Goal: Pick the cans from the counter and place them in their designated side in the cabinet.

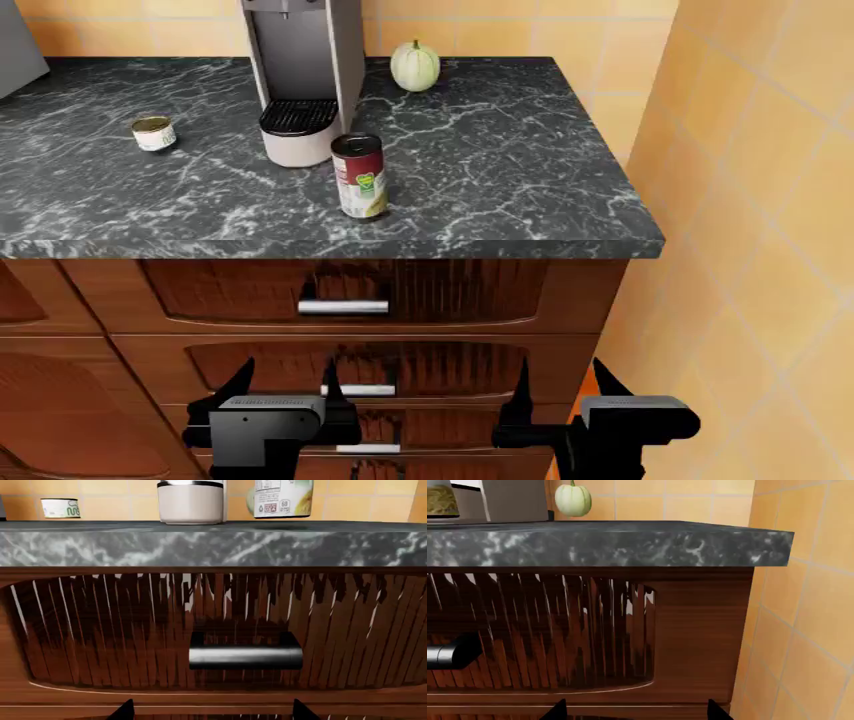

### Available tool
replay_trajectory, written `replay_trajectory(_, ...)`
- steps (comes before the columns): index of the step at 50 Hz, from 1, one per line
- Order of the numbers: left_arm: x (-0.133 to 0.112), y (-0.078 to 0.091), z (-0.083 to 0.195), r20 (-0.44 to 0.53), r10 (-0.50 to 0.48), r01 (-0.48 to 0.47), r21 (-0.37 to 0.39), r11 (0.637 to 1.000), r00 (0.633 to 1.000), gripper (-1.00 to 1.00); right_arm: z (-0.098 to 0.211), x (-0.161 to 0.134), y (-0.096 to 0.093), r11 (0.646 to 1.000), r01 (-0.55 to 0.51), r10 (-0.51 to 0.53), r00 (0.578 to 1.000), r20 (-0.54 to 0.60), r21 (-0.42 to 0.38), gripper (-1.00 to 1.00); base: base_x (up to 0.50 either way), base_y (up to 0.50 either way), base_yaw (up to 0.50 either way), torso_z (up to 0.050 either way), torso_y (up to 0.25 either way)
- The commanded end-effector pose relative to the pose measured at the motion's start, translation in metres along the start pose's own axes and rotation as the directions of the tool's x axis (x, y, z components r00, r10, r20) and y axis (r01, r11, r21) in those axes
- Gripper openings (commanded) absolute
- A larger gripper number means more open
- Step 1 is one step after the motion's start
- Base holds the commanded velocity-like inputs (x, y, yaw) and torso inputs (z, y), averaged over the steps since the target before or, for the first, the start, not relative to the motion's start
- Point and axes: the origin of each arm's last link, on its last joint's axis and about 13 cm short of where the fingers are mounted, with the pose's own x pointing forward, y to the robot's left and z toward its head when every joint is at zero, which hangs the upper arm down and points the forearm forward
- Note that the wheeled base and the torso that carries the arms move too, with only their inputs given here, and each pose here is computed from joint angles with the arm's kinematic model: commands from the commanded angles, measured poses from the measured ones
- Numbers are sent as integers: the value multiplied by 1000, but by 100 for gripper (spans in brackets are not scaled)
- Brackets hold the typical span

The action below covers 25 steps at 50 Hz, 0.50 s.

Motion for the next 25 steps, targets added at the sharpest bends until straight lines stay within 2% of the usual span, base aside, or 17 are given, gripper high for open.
replay_trajectory(1, 0, 0, 0, -1, 0, 0, -1, 1000, 1000, 100, 0, 0, 1, 1000, 1, -1, 1000, 2, 0, 100, 0, 0, 0, 0, 0)
replay_trajectory(7, -1, 2, 0, -10, -1, 1, -4, 1000, 1000, 100, 1, 0, 3, 1000, -4, 4, 1000, 2, -7, 100, 0, 46, 0, 0, 0)
replay_trajectory(25, -2, 4, 0, -14, 1, -1, -14, 1000, 1000, 100, 3, -1, 4, 1000, -6, 6, 1000, 3, -4, 100, 0, 265, 0, 0, 0)
